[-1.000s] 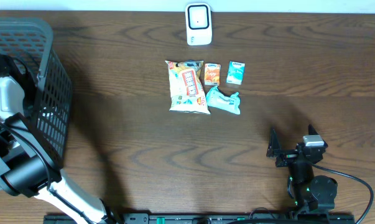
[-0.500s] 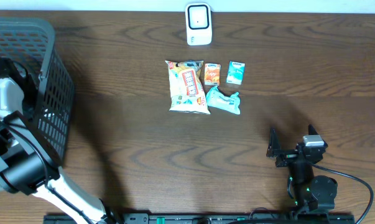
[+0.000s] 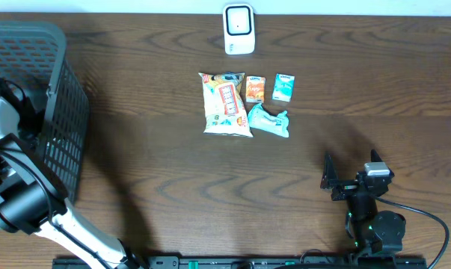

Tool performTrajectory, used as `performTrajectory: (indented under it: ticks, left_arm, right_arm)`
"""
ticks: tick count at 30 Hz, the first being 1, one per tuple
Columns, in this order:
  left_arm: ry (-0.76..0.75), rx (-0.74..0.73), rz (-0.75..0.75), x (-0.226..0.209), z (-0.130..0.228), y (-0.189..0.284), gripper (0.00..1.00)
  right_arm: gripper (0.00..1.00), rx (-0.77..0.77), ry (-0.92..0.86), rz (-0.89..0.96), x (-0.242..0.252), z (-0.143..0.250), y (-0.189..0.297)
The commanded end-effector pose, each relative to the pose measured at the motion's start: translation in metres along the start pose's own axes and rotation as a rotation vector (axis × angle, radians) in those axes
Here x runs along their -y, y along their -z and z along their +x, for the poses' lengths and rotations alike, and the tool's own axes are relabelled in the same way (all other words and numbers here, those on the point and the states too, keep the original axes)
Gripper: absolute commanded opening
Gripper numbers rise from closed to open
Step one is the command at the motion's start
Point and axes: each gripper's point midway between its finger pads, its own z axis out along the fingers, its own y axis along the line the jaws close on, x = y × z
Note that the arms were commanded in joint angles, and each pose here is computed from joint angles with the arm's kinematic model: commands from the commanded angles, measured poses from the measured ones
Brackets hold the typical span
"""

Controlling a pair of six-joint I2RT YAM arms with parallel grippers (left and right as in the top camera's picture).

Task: Scan the item barcode
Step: 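Lower the left gripper into the basket and grasp the Zam-Buk ointment tin, then carry the Zam-Buk tin out and place it left of the wipes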

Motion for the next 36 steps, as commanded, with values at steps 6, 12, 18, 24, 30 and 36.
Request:
performTrajectory:
  ticks: [6, 12, 18, 24, 30, 36]
  left_arm:
    - [0.096, 0.092, -0.001, -0.008, -0.014, 0.038, 0.52]
    - [0.159, 0.317, 0.018, -0.005, -0.031, 0.120, 0.53]
    - [0.175, 0.614, 0.154, 0.017, -0.034, 0.230, 0.56]
    - [0.088, 0.861, 0.535, 0.078, -0.001, 0.350, 0.57]
    - [-0.039, 0.836, 0.860, 0.156, 0.046, 0.405, 0.57]
    - [-0.284, 0.652, 0.961, 0.246, 0.091, 0.381, 0.57]
  right_arm:
    - [0.99, 0.001, -0.014, -0.006, -0.002, 0.000, 0.000]
    - [0.99, 0.001, -0.014, -0.006, -0.001, 0.000, 0.000]
    - [0.99, 0.001, -0.014, -0.006, -0.001, 0.000, 0.000]
    - [0.99, 0.001, -0.014, -0.006, -0.002, 0.000, 0.000]
    - [0.99, 0.001, -0.014, -0.006, -0.002, 0.000, 0.000]
    - [0.99, 0.000, -0.014, -0.006, -0.001, 0.000, 0.000]
